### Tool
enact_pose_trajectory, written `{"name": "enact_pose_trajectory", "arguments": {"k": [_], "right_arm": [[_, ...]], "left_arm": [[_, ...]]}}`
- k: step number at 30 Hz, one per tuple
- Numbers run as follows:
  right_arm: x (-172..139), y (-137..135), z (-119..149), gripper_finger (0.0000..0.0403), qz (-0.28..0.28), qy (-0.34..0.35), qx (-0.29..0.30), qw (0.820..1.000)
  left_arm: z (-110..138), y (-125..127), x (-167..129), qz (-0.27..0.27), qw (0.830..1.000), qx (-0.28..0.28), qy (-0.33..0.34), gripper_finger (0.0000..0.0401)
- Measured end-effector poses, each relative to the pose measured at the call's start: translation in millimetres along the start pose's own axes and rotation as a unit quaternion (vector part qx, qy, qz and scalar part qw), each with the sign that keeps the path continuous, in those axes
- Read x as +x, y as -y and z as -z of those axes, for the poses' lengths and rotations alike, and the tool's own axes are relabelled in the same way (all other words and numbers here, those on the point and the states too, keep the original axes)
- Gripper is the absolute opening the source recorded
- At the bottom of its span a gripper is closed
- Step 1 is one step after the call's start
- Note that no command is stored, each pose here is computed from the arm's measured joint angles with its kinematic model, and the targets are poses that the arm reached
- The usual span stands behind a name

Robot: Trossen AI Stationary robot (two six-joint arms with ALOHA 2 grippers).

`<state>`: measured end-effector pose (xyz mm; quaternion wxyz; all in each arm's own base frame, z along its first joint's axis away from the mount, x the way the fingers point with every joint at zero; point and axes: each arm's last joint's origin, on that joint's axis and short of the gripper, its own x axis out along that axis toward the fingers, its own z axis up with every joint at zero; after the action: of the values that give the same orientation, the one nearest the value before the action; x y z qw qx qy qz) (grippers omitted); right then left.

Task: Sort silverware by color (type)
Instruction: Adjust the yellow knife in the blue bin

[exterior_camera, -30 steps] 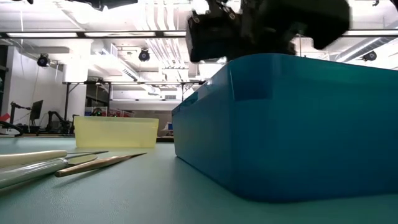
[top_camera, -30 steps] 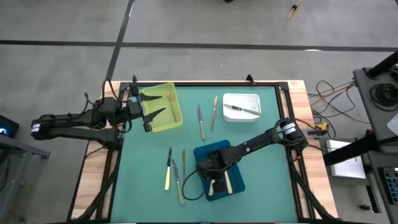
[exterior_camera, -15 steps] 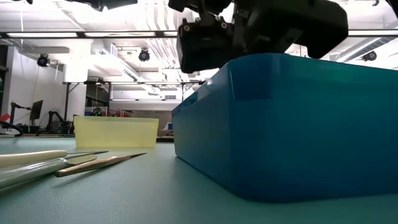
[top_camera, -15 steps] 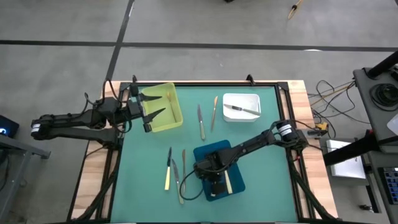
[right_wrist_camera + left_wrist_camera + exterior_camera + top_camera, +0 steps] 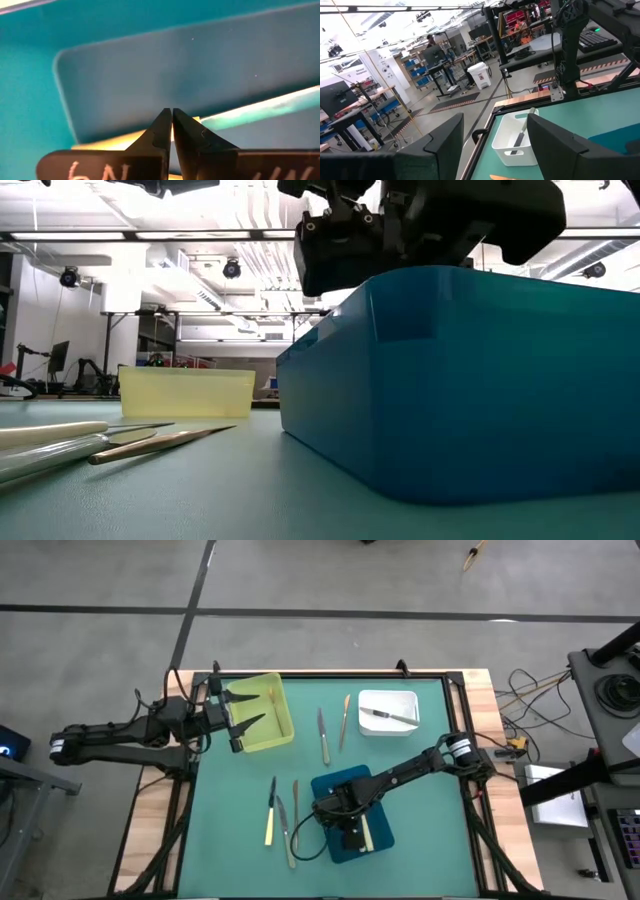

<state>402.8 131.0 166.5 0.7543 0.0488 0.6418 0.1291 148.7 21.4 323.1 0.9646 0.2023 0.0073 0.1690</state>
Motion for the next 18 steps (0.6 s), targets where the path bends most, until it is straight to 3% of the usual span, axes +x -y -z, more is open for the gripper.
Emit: {"name": "enact_pose_trajectory", "arguments": {"k": [7, 18], "right_arm": [[-0.1, 0.1, -0.3, 0.0009, 0.003, 0.002, 0.001, 1.000], [-16.7, -1.2, 8.1, 0.0009, 0.017, -0.019, 0.062, 0.998]], "left_arm": [[0.0, 0.0, 0.0, 0.000, 1.000, 0.000, 0.000, 0.0200], [0.0, 0.0, 0.0, 0.000, 1.000, 0.000, 0.000, 0.0200]]}}
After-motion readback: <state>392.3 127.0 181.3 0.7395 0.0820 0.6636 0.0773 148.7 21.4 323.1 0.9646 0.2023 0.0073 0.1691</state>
